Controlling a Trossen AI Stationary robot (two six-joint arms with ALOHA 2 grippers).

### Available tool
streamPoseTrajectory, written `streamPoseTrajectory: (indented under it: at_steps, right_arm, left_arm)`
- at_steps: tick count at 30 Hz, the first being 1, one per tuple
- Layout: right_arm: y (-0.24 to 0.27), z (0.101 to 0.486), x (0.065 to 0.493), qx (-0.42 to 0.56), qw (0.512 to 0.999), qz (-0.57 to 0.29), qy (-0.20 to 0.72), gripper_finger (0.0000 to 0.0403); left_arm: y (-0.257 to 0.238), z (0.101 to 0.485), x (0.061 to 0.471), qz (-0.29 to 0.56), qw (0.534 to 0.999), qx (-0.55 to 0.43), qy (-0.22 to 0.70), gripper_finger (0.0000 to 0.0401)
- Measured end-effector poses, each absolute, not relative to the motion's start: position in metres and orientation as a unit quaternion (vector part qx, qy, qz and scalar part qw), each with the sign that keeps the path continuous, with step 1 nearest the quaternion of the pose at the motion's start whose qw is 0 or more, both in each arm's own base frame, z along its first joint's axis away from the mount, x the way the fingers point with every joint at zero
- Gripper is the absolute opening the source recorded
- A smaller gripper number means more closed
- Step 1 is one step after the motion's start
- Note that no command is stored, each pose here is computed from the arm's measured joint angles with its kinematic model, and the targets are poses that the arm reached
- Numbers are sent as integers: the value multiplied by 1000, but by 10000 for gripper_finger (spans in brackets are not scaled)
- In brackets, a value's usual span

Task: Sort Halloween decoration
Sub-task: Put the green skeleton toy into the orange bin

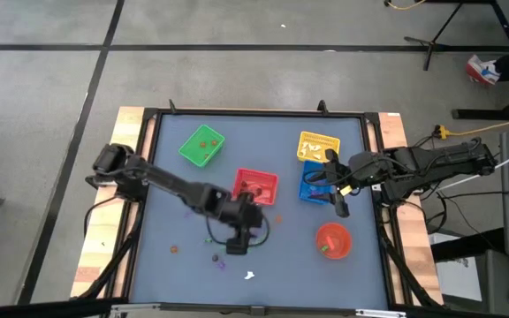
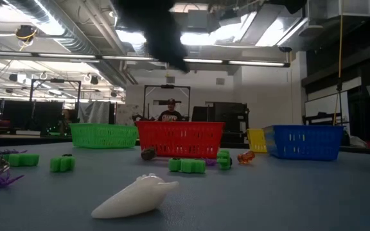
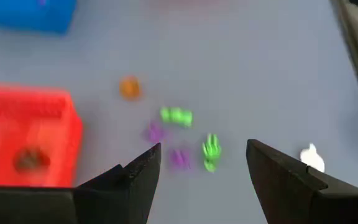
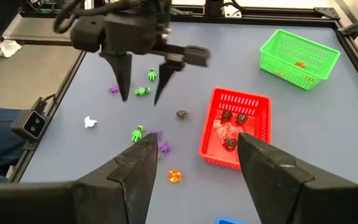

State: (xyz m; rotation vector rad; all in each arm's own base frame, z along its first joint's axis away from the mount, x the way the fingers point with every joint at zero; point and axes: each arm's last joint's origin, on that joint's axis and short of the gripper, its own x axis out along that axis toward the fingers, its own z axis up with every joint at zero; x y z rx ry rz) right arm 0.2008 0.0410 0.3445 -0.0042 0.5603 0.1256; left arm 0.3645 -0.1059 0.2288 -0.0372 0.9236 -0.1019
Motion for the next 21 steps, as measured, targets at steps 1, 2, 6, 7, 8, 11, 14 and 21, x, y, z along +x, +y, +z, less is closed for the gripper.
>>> streamPoseTrajectory:
  at_steps: [1, 2, 6, 7, 8, 11, 14, 21]
  right_arm:
    - [41, 345, 201, -2, 959, 62, 276, 221]
    - [41, 345, 201, -2, 959, 62, 275, 221]
    - [41, 345, 201, -2, 959, 62, 276, 221]
    - [41, 345, 201, -2, 959, 62, 275, 221]
    - [41, 345, 201, -2, 959, 62, 276, 221]
    - [41, 344, 202, -2, 959, 62, 277, 221]
    - [42, 342, 204, -3, 958, 62, 281, 221]
    - [44, 335, 214, -7, 952, 61, 300, 221]
  left_arm:
    - [-111, 224, 360, -40, 894, -23, 445, 220]
    - [-116, 219, 356, -33, 896, -27, 442, 220]
    - [-135, 197, 346, -33, 902, -39, 428, 220]
    - [-139, 193, 344, -40, 905, -38, 422, 220]
    - [-141, 188, 341, -47, 905, -33, 421, 220]
    - [-145, 181, 338, -43, 916, -21, 398, 220]
    - [-146, 176, 339, -14, 923, -7, 383, 220]
    - [-149, 150, 346, -12, 928, -10, 372, 220]
